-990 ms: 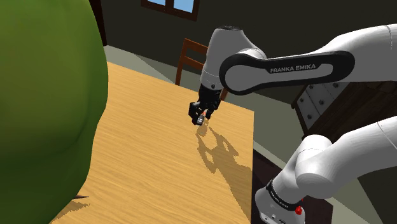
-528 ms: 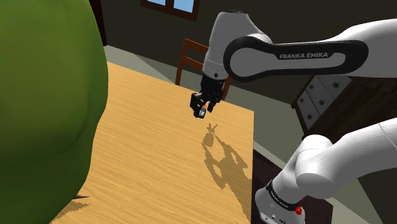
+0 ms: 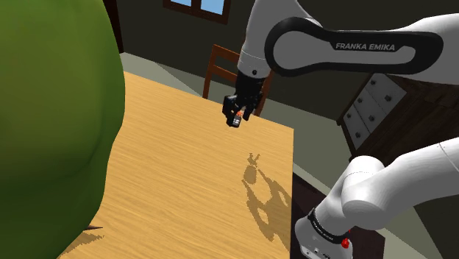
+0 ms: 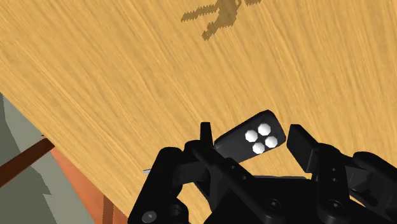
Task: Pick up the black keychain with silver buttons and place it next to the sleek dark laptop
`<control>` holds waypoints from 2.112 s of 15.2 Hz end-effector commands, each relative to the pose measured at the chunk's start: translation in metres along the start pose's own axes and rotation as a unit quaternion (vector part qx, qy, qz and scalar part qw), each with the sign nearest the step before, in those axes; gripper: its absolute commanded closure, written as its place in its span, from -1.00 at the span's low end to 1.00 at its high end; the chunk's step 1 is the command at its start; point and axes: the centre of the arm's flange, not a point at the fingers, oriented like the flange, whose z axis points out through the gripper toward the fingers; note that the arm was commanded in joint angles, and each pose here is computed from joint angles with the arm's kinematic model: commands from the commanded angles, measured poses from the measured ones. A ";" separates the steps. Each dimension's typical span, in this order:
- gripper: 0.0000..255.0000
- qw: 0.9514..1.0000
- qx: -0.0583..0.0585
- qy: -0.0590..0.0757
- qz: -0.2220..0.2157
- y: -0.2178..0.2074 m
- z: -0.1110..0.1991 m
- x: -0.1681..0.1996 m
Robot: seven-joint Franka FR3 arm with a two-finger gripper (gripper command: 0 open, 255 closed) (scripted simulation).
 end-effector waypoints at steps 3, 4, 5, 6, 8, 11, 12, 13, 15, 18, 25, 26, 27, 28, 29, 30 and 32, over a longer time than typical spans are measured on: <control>1.00 1.000 0.000 0.000 0.000 -0.023 -0.005 -0.032; 1.00 1.000 0.000 0.000 0.000 -0.031 -0.005 -0.043; 1.00 1.000 0.000 0.000 0.000 -0.038 -0.005 -0.053; 1.00 1.000 0.000 0.000 0.000 -0.046 -0.005 -0.064; 1.00 1.000 0.000 0.000 0.000 -0.061 -0.005 -0.086; 1.00 1.000 0.000 0.000 0.000 -0.084 -0.006 -0.118; 1.00 1.000 0.000 0.000 0.000 -0.091 -0.006 -0.129; 1.00 1.000 0.000 0.000 0.000 -0.099 -0.006 -0.140; 1.00 1.000 0.000 0.000 0.000 -0.114 -0.006 -0.161; 1.00 1.000 0.000 0.000 0.000 -0.137 -0.007 -0.194; 1.00 1.000 0.000 0.000 0.000 -0.190 -0.008 -0.269; 1.00 1.000 0.000 0.000 0.000 -0.198 -0.008 -0.280; 1.00 1.000 0.000 0.000 0.000 -0.205 -0.008 -0.291; 1.00 1.000 0.000 0.000 0.000 -0.213 -0.009 -0.302; 1.00 1.000 0.000 0.000 0.000 -0.220 -0.009 -0.313; 1.00 1.000 0.000 0.000 0.000 -0.228 -0.009 -0.323; 1.00 1.000 0.000 0.000 0.000 -0.243 -0.009 -0.345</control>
